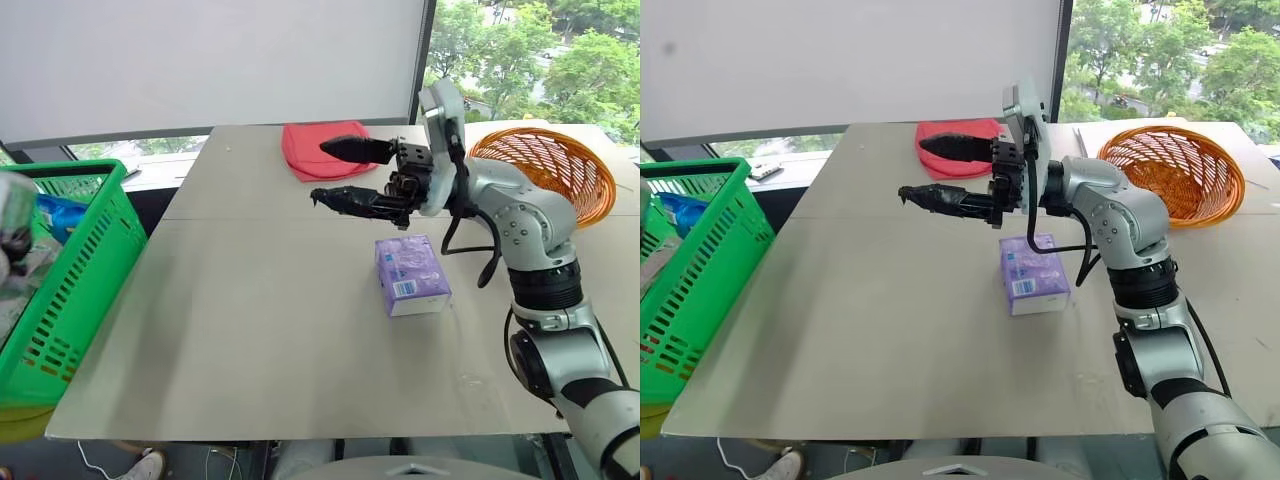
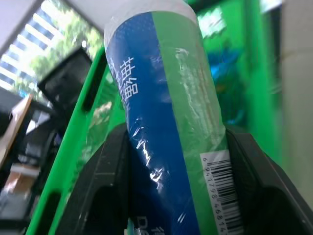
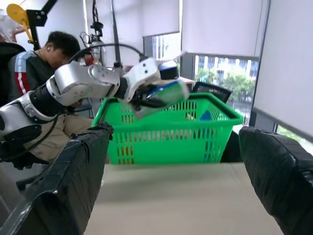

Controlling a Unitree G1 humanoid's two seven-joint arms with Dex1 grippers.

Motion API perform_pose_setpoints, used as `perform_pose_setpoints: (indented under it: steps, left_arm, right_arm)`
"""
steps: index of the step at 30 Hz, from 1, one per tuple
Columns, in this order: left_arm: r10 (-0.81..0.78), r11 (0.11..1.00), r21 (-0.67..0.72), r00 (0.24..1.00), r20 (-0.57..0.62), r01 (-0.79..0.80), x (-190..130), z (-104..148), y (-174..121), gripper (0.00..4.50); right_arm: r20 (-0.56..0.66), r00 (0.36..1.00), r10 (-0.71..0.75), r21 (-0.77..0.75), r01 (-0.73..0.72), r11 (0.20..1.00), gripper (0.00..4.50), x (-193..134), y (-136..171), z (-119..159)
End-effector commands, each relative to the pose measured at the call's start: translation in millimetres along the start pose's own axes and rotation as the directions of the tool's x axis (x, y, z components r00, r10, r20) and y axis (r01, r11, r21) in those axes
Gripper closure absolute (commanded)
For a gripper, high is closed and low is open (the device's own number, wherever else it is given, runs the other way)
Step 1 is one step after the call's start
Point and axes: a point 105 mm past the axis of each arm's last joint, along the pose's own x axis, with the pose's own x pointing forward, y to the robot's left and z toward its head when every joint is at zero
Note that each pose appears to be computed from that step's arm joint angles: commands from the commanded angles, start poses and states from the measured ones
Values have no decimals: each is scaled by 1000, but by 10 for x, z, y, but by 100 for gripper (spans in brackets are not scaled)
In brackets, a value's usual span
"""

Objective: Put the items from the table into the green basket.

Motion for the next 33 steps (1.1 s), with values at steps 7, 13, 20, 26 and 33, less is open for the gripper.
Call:
perform_pose_setpoints:
  steps: [7, 13, 20, 26, 33]
  left_arm:
    - [38, 999, -1, 992, 117, -38, 161, -119, 355, 8]
    - [-180, 956, -165, 929, 323, 242, 153, 325, -358, 8]
    - [-677, 629, -48, 577, 457, 776, -614, 979, -2297, 8]
    - [-829, 285, -118, 306, 468, 951, -1193, 1218, -3353, 8]
    - [-896, 230, -302, 322, 307, 925, -1269, 1055, -3856, 8]
  right_arm:
    - [29, 998, -56, -91, 58, 994, 0, -71, -50, 187]
    - [-28, 987, -159, -118, 155, 981, 0, -311, -135, 125]
    - [-248, 902, -354, -217, 305, 927, 0, -1047, -165, -210]
    - [-412, 795, -445, -261, 365, 894, 0, -1615, -64, -423]
    - [-511, 687, -517, -306, 417, 856, 0, -2056, 92, -560]
